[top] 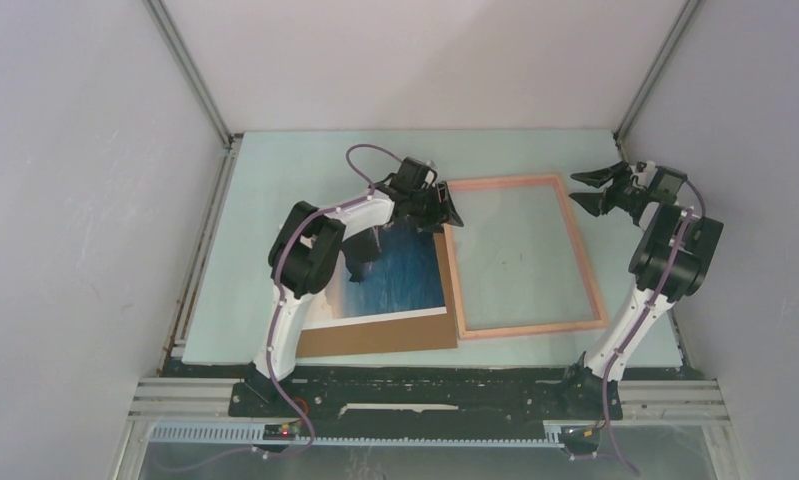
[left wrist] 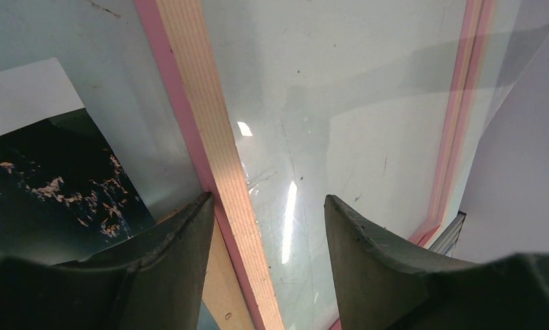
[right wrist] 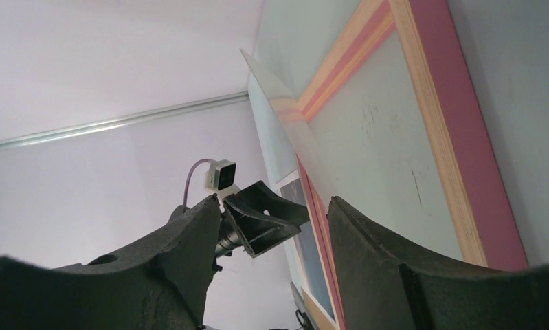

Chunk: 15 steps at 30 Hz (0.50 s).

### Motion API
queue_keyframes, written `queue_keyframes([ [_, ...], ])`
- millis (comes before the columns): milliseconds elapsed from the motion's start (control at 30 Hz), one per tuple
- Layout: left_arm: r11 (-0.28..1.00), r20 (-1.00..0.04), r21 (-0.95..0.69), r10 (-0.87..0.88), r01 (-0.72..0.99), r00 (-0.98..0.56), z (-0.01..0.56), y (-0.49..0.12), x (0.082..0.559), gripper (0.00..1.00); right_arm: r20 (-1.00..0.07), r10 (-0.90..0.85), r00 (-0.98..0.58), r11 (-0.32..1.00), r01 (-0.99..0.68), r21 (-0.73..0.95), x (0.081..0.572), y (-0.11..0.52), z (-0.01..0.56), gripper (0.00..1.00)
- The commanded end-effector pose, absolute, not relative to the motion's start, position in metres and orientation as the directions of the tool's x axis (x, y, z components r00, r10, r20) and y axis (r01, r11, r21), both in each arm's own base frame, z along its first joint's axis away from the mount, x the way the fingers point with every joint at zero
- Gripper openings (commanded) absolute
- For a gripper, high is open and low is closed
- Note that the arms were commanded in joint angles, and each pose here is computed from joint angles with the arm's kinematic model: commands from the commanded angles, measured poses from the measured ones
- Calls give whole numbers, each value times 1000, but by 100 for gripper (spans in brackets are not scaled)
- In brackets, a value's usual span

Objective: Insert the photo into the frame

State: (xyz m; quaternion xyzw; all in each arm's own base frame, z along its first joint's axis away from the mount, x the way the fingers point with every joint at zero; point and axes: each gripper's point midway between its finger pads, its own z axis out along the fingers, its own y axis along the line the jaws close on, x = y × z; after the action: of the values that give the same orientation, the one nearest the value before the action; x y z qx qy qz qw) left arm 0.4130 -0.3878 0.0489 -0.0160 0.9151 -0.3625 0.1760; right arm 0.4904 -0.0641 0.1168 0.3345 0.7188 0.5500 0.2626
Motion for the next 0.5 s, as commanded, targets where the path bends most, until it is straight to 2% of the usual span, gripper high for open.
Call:
queue_keyframes([
  [0,697,-367,-698,-154,163,-917,80,-395,420,62,-14,750,-661,147,146,978,472,-59,151,67],
  [300,678,-365,-715,-154,171,-918,85,-397,419,62,60,752,-657,93,195,976,448,-57,147,66],
  [467,671,-354,-723,-158,162,-922,82,-398,416,62,63,754,-653,89,197,976,438,-56,157,65],
])
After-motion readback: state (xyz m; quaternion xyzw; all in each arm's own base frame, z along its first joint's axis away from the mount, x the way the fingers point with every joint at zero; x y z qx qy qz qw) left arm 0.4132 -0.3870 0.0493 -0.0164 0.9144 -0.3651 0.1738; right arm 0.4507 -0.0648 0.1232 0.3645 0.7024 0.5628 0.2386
